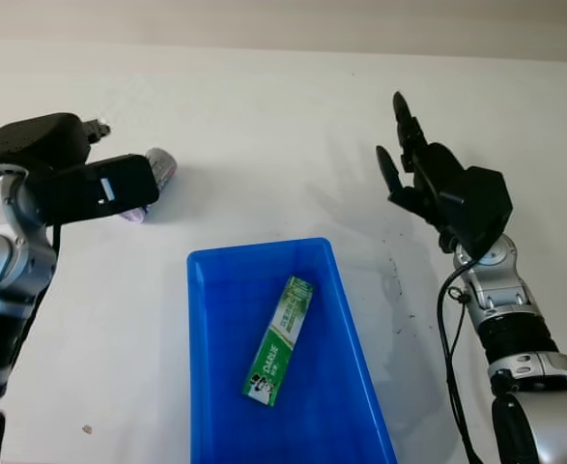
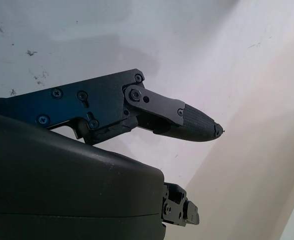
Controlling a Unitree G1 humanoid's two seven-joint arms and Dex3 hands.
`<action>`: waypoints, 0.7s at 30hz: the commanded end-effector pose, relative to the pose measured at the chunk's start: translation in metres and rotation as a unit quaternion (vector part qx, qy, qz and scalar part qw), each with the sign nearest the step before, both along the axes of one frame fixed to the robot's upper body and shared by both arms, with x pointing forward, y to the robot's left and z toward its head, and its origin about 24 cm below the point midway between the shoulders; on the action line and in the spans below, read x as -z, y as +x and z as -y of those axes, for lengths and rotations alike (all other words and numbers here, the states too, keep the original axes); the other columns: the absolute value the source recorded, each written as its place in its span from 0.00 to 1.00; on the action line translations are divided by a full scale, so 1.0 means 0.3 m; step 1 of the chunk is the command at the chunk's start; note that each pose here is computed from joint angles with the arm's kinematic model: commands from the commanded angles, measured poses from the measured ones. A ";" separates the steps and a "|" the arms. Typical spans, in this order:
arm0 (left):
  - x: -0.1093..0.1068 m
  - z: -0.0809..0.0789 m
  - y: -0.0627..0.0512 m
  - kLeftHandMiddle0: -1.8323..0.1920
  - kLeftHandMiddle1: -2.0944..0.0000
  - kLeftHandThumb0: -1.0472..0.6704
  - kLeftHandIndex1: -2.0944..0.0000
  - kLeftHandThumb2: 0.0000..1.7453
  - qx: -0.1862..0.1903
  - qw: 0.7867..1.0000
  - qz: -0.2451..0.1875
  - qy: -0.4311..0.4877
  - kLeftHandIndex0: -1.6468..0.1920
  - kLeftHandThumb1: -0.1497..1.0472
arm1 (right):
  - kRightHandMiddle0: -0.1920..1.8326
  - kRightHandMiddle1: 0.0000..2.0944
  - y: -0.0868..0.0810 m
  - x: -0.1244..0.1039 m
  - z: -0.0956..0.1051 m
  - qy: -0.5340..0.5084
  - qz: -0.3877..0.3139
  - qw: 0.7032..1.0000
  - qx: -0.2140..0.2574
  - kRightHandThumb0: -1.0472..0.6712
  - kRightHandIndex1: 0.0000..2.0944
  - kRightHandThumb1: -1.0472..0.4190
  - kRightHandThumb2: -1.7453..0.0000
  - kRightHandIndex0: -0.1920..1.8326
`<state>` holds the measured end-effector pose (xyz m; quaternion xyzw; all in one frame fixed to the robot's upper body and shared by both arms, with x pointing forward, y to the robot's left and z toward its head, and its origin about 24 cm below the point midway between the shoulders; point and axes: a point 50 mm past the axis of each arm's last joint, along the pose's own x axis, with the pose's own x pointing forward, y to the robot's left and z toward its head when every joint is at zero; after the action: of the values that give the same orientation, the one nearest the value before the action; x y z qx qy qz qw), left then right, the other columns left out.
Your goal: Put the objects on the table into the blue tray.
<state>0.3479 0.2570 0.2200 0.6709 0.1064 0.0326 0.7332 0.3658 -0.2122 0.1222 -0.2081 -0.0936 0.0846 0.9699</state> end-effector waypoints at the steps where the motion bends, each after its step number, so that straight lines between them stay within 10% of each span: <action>1: -0.024 0.017 0.029 0.93 0.38 0.06 0.64 0.19 0.004 1.000 -0.015 -0.007 0.93 1.00 | 0.00 0.00 0.003 -0.021 0.010 -0.005 0.015 1.000 0.002 0.27 0.00 0.00 0.60 0.00; 4: -0.027 0.031 0.055 0.86 0.66 0.05 0.73 0.19 0.001 0.999 -0.038 -0.013 0.93 1.00 | 0.00 0.00 0.004 -0.022 0.010 -0.002 0.015 1.000 0.000 0.27 0.00 0.00 0.60 0.00; 9: -0.023 0.055 0.088 0.92 0.21 0.06 0.75 0.18 0.010 0.998 -0.068 0.002 0.83 1.00 | 0.00 0.00 0.006 -0.023 0.007 -0.002 0.017 1.000 0.001 0.27 0.00 0.00 0.60 0.00; 11: -0.019 0.069 0.093 0.89 0.31 0.08 0.82 0.19 0.013 0.997 -0.079 0.014 0.78 1.00 | 0.00 0.00 0.006 -0.023 0.007 -0.004 0.019 1.000 0.003 0.27 0.00 0.00 0.60 0.00; 17: 0.013 0.103 0.090 0.84 0.03 0.06 0.92 0.14 -0.017 0.994 -0.074 0.080 0.74 1.00 | 0.00 0.00 0.005 -0.023 0.014 -0.004 0.016 1.000 0.003 0.26 0.00 0.00 0.60 0.00; 19: 0.022 0.114 0.087 0.81 0.01 0.05 0.70 0.15 -0.032 0.987 -0.078 0.136 0.78 1.00 | 0.00 0.00 0.005 -0.022 0.017 -0.002 0.013 1.000 0.004 0.26 0.00 0.00 0.60 0.00; 21: 0.029 0.128 0.085 0.78 0.00 0.04 0.19 0.18 -0.049 0.976 -0.093 0.191 0.93 1.00 | 0.00 0.00 0.005 -0.021 0.020 0.001 0.014 1.000 0.003 0.26 0.00 0.00 0.60 0.00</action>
<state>0.3735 0.2231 0.2086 0.7779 0.1973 0.0208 0.5963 0.3669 -0.2126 0.1250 -0.2091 -0.1017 0.0852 0.9688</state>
